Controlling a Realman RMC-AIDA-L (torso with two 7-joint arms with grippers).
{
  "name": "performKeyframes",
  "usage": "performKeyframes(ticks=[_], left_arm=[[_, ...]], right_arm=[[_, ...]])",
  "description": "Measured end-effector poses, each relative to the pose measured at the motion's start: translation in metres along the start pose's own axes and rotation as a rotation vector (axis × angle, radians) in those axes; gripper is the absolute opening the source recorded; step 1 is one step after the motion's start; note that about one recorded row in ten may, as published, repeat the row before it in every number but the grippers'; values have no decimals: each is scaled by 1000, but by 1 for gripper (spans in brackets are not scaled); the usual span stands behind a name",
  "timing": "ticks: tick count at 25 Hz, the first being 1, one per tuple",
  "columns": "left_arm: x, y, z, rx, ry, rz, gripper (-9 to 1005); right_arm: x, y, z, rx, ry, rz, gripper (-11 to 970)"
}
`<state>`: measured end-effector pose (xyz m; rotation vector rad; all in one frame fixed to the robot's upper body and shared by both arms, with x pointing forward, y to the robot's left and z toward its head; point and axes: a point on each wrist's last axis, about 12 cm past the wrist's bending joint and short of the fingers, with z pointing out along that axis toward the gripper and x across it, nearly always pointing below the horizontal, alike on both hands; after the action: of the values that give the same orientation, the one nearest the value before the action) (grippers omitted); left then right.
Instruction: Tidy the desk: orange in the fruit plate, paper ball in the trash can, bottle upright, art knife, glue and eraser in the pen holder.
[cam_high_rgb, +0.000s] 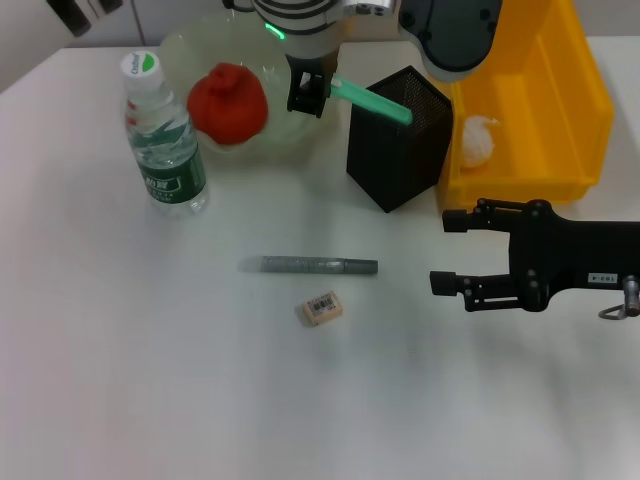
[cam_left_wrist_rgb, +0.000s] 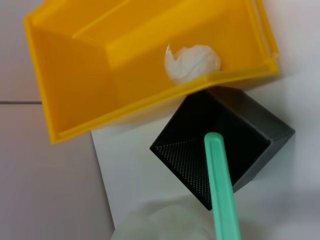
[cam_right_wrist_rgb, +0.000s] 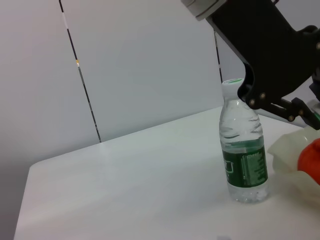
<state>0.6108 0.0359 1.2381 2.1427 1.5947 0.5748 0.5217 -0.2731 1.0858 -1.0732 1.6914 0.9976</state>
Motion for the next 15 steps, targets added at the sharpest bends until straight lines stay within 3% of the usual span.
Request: performKeyframes(ticks=[15], left_arm=[[-8, 0, -2, -44, -42, 13, 364]], right_arm=[[1, 0, 1, 5, 0, -8, 824]])
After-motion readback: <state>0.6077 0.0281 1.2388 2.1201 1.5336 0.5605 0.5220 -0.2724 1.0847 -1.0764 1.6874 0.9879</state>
